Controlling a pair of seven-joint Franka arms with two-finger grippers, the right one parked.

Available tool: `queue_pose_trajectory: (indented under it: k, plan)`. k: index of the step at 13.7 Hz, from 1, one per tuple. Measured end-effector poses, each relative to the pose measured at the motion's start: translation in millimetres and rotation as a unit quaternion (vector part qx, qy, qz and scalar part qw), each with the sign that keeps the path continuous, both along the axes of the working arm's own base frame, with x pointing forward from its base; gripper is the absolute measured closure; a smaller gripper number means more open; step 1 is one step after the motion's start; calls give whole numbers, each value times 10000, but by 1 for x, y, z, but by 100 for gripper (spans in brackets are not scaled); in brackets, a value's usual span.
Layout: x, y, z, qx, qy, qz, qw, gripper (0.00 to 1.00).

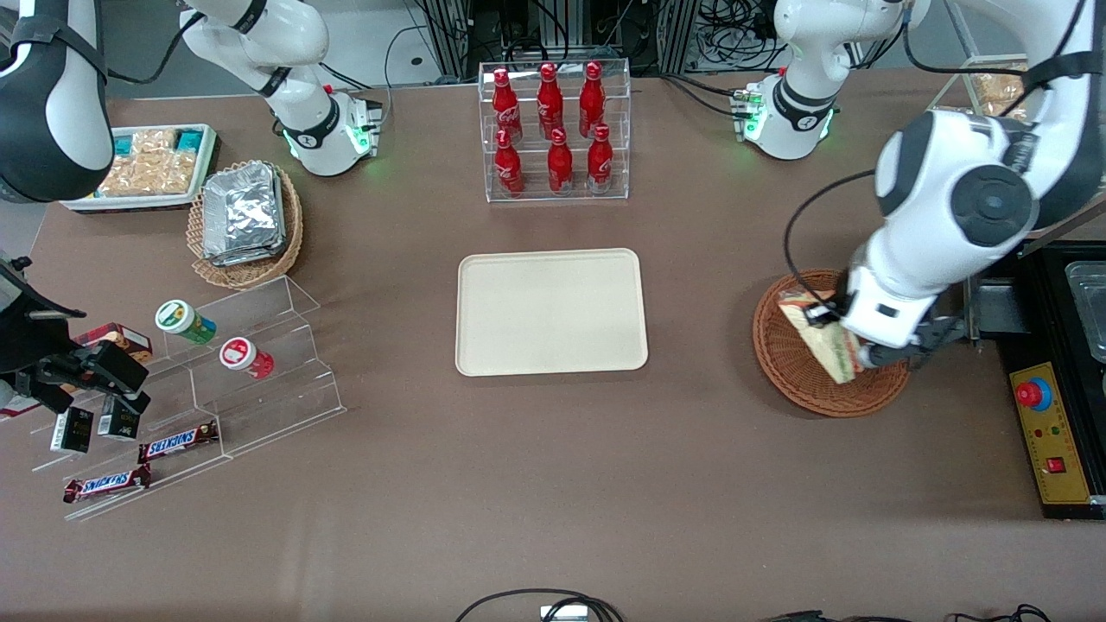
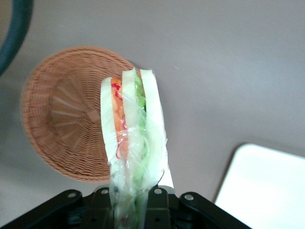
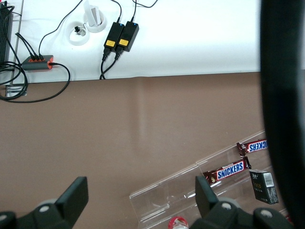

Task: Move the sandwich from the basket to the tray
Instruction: 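Lift the sandwich out of the basket with the left gripper, then carry the sandwich over the cream tray and lower it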

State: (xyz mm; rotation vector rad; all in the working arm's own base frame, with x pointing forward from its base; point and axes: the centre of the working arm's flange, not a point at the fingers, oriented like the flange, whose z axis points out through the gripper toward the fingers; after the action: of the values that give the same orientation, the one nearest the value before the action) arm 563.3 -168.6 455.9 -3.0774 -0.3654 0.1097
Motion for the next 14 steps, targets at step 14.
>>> queue_pose_trajectory:
  k: [14]
  plan:
    - [-112, -246, -96, 337, 100, -2360, 9711, 81]
